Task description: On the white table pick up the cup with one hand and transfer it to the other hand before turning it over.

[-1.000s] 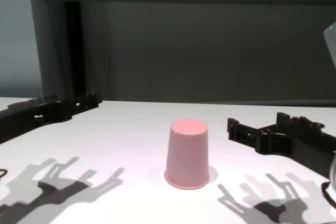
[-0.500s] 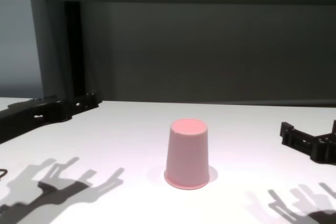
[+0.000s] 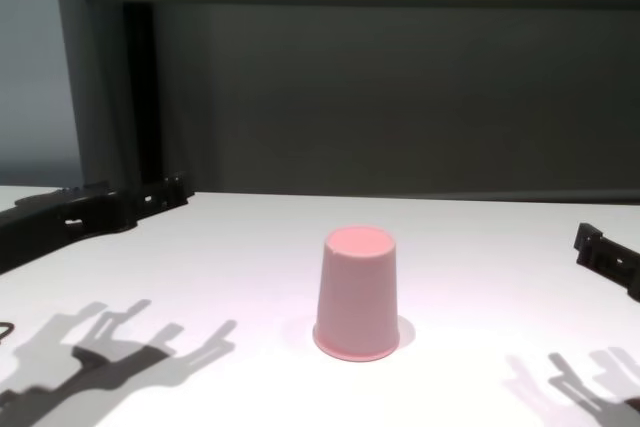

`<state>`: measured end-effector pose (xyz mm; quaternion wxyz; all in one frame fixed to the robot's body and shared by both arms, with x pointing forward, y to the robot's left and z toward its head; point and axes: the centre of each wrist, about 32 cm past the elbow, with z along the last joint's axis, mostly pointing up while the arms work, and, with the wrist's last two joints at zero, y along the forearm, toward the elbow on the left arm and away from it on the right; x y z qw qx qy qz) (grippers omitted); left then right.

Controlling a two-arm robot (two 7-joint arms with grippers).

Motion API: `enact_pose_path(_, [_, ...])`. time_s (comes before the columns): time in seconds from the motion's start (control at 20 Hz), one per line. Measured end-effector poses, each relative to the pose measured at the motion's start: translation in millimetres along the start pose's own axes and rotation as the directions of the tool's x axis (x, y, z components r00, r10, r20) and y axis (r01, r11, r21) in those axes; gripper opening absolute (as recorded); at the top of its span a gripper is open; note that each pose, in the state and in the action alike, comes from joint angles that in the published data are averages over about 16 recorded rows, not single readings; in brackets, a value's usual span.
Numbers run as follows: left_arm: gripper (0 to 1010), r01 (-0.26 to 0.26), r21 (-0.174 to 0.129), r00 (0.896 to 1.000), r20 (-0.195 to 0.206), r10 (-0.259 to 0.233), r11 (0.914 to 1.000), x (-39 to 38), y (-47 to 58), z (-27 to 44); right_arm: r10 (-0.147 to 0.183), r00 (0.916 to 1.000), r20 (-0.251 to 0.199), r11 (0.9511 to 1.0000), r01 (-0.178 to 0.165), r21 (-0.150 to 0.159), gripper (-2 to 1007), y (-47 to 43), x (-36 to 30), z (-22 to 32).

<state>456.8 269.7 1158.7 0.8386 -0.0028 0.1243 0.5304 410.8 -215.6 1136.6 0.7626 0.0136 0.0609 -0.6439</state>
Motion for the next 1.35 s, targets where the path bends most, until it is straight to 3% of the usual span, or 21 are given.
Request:
enact_pose_path(0.55, [1001, 0.0, 0.0, 1.0, 0.0, 0.0, 1.0, 0.0, 0.0, 0.0, -0.014, 0.9999, -0.006, 0.9993, 0.014, 0.033, 1002, 14.8, 1.7, -1.8])
enact_pose_path(1.35, [1001, 0.0, 0.0, 1.0, 0.0, 0.0, 1.0, 0.0, 0.0, 0.0, 0.02, 0.9998, 0.003, 0.999, -0.02, 0.041, 1002, 31.9, -7.1, 0.2])
